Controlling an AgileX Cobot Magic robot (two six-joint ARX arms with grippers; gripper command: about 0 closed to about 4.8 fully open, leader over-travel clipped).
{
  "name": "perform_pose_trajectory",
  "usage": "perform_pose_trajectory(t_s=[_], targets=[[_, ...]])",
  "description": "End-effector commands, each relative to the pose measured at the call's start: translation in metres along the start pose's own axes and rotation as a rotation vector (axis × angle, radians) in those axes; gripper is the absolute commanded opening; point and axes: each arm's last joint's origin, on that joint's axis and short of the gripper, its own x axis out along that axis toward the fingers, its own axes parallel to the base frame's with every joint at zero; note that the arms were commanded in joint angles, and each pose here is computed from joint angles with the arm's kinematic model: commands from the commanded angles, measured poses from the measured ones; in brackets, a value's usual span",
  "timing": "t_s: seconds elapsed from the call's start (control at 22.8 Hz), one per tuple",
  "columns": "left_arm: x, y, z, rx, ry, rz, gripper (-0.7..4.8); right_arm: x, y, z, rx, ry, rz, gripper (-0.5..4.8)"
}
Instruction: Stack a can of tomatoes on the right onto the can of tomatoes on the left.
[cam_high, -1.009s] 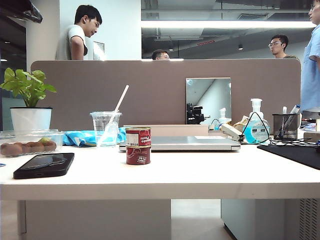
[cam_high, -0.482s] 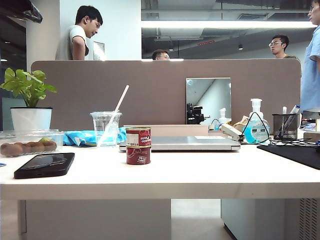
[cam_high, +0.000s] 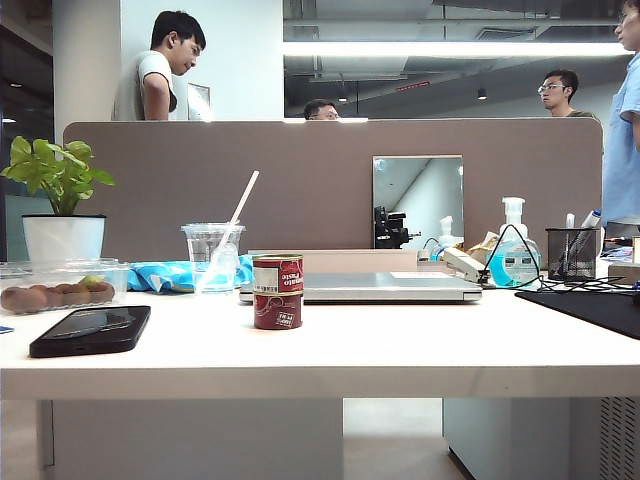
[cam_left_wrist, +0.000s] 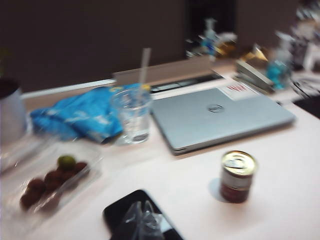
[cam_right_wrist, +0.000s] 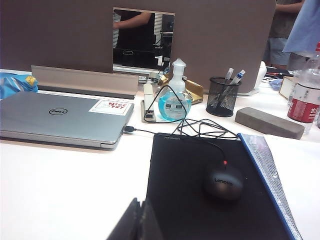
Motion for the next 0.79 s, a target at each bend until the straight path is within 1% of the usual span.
perform_pose_trajectory(t_s=[0.04, 0.13, 0.22, 0.26, 0.35, 0.39, 0.44, 0.53, 0.66, 0.79], targets=[[-0.007, 0.006, -0.018, -0.061, -0.103, 0.071, -0.05, 0.000, 0.000, 0.003, 0.004, -0.019, -0.006, -0.05], [-0.011, 0.006, -0.033, -0.054, -0.146, 0.092, -0.05, 0.000, 0.000, 0.003, 0.004, -0.019, -0.006, -0.05], [-0.014, 0.005, -0.046, -0.051, -0.165, 0.137, -0.05, 0.000, 0.000, 0.003, 0.004, -0.019, -0.003, -0.05], [-0.015, 0.005, -0.054, -0.055, -0.168, 0.167, -0.05, 0.000, 0.000, 0.003, 0.004, -0.019, -0.003, -0.05], [-0.015, 0.005, -0.069, -0.072, -0.161, 0.186, -0.05, 0.000, 0.000, 0.003, 0.004, -0.019, -0.006, -0.05], [-0.014, 0.005, -0.082, -0.091, -0.153, 0.210, -0.04, 0.000, 0.000, 0.003, 0.004, -0.019, -0.006, -0.05], [-0.013, 0.004, -0.096, -0.104, -0.156, 0.216, -0.04, 0.000, 0.000, 0.003, 0.004, -0.019, -0.005, -0.05], [-0.012, 0.004, -0.107, -0.115, -0.146, 0.208, -0.04, 0.000, 0.000, 0.003, 0.004, -0.019, -0.006, -0.05], [-0.012, 0.003, -0.110, -0.128, -0.106, 0.204, -0.05, 0.000, 0.000, 0.003, 0.004, -0.019, -0.006, -0.05], [-0.012, 0.003, -0.111, -0.118, -0.104, 0.213, -0.04, 0.000, 0.000, 0.003, 0.004, -0.019, -0.006, -0.05]])
